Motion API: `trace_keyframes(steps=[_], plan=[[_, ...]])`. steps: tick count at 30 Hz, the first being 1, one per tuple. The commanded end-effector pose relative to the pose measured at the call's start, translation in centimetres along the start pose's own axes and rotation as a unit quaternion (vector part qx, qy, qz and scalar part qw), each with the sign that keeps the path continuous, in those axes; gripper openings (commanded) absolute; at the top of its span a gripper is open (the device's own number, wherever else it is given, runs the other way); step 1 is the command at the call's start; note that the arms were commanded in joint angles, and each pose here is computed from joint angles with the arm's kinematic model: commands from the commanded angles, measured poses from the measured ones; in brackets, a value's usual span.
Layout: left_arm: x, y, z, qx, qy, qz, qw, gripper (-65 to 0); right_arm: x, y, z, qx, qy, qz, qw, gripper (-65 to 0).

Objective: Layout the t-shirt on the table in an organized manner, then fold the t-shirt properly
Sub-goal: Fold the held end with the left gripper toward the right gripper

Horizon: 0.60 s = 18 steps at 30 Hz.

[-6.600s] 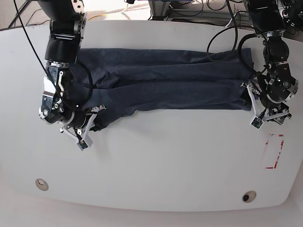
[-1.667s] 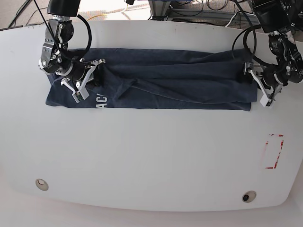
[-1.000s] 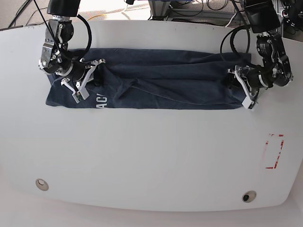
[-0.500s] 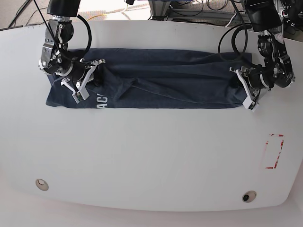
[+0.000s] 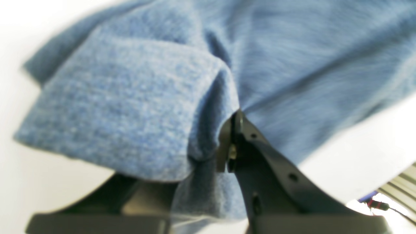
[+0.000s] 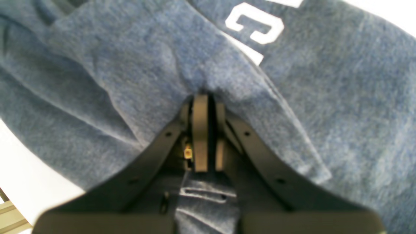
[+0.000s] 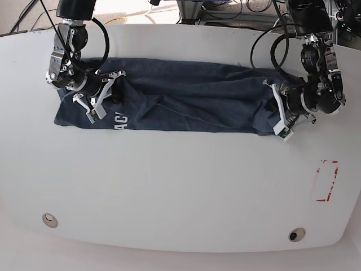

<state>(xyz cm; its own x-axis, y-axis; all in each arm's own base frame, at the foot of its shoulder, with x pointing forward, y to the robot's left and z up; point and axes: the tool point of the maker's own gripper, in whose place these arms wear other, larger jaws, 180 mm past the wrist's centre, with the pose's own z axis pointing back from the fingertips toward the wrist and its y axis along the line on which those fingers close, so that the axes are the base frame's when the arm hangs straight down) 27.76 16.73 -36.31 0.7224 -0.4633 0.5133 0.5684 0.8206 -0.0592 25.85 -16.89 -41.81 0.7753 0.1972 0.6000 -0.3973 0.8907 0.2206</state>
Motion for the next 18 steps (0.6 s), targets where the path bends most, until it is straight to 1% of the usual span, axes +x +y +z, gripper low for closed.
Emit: trace_keyframes(steps=[1,8,13,18], plan=[[1.8,-1.3,0.0,-0.012,-0.020,-0.031,0.999,-65.0,0.0,-0.6,0.3,-0.011,0.009,0.008,0.9999,-62.0],[4.2,-5.9,-1.3,-0.058,-0.050,-0.048,0.996,-65.0,0.0,-0.7,0.3,-0.012,0.009,0.008,0.9999,-62.0],[5.6,-8.8,-2.1,-0.092,-0.060,-0.066,0.992,-65.0,0.0,-0.7,0.3,-0.012,0.009,0.009,0.9998,-62.0],[7.9,-11.2,-2.5,-0.116,-0.088,-0.064,0.987,-64.9,0.0,-0.7,0.3,-0.012,0.009,0.008,0.9999,-62.0]])
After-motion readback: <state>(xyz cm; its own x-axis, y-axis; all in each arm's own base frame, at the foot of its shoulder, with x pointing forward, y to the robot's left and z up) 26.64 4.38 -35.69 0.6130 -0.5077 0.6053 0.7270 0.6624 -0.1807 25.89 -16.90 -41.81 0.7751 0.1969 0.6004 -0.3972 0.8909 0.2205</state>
